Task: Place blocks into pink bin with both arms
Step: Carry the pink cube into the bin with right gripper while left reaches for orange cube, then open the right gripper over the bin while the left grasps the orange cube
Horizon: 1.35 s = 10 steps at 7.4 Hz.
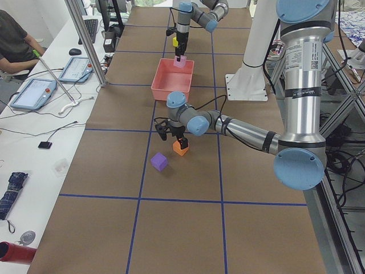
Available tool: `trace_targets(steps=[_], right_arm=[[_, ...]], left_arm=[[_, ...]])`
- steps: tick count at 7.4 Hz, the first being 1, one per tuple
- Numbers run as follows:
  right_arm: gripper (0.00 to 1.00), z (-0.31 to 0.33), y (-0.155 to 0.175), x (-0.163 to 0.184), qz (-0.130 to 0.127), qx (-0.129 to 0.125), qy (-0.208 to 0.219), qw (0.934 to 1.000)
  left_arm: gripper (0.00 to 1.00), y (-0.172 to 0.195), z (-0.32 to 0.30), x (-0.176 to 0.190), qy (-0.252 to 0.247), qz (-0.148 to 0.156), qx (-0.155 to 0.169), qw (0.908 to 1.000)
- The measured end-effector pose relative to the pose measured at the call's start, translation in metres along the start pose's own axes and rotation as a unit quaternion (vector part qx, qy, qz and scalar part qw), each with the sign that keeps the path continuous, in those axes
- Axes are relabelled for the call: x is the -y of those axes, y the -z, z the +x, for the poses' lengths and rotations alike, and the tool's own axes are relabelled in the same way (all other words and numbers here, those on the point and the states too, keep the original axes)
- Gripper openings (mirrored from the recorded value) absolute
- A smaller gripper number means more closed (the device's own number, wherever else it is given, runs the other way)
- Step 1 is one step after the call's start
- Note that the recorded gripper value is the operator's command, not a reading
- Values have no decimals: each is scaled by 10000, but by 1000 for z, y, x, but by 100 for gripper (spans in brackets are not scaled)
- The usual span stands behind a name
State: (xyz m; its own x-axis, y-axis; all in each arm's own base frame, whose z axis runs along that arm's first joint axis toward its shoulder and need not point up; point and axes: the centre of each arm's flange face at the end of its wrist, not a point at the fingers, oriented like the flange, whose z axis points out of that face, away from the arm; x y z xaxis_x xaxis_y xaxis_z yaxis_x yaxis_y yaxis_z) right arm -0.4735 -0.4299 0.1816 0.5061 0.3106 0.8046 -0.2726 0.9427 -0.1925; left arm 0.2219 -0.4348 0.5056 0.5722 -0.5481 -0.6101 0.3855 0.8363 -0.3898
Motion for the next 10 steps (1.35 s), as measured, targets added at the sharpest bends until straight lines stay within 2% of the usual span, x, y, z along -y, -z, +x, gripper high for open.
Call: trace_targets(steps=[1,2,3,4,9,10], right_arm=[[28,-1,-4,-5,10,-20,177,9998],[45,-2,-8,-7,13,-45,269,9996],[92,-2,-13,-7,16,-84,307,9995],[100,-3,-17,-5,18,-120,318,9994],[100,-9,-25,-3,21,-46,412,9991],[100,-9,-23,-2,27,-19,413,9991]], left_arm=[[100,-3,3,1,101,-8,9,9999],[100,-7,8,3,177,-11,15,9998],[100,-15,12,6,238,-13,56,9997],[100,-22,15,7,297,-14,98,9995],[99,-51,26,-23,480,-76,176,9987],[96,-54,25,-24,483,-67,193,9986]])
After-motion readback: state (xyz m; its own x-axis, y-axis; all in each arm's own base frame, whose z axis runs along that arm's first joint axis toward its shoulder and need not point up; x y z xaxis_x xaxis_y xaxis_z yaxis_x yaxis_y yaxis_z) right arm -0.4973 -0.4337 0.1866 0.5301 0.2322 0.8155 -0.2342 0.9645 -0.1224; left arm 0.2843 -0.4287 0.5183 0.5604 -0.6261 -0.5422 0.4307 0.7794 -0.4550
